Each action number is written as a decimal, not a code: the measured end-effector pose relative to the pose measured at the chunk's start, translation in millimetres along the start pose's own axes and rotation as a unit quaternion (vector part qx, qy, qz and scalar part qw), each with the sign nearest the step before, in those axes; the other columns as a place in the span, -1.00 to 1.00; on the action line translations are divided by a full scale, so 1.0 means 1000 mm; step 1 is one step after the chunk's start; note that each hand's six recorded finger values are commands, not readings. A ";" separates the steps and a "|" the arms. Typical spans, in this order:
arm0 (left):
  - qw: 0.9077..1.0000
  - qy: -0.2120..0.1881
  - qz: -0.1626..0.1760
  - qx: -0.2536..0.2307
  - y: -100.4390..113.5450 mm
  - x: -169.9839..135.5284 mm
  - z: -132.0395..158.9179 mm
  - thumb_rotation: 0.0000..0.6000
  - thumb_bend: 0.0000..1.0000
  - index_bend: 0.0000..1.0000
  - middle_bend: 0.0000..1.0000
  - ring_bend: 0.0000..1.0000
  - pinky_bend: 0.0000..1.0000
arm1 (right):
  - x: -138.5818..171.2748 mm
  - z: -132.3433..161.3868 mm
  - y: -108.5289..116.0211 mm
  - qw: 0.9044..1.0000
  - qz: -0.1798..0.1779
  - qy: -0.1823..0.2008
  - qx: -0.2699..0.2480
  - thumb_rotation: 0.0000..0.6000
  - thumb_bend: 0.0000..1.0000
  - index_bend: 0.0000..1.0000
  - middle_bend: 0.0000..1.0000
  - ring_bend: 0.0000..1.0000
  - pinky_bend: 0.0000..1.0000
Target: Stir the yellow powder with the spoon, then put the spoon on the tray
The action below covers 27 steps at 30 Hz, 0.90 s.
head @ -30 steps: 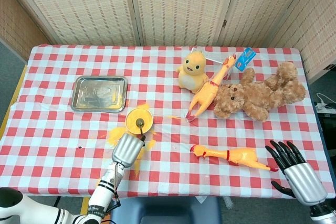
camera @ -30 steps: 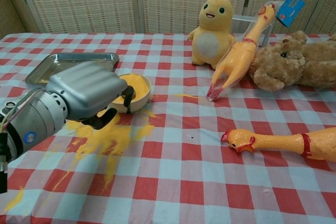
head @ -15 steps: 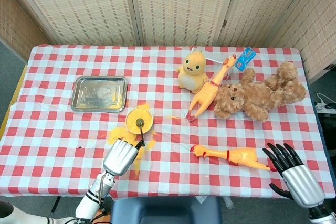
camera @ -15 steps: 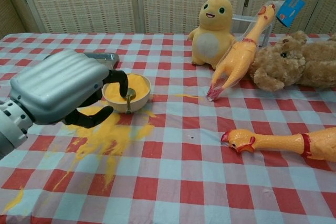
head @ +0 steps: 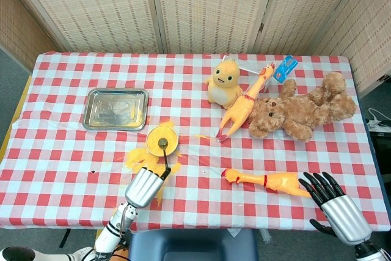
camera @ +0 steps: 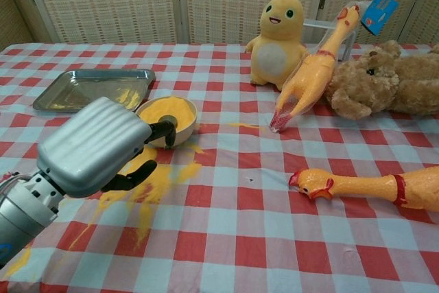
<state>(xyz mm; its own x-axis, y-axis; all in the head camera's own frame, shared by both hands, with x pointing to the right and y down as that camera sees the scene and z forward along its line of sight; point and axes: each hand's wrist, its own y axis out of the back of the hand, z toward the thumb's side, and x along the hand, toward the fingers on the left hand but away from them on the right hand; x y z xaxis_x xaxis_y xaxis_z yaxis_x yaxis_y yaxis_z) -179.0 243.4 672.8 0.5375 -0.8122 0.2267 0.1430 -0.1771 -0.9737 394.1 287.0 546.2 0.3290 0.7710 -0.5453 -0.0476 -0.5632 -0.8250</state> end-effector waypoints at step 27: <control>0.986 0.042 -0.007 -0.163 -0.003 0.024 0.001 1.00 -0.13 -0.11 1.00 1.00 1.00 | 0.003 -0.002 0.005 1.000 -0.010 0.000 -0.007 1.00 -0.84 -1.00 -1.00 -1.00 -1.00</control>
<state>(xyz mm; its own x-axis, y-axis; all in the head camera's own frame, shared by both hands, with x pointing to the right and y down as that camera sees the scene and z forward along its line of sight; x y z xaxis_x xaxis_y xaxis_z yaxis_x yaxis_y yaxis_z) -165.7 224.5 680.8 0.4646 -0.8491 0.2513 -0.1322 -0.3471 -0.9285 396.3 285.4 540.6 0.3293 0.7826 -0.5283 -0.0276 -0.5513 -0.8339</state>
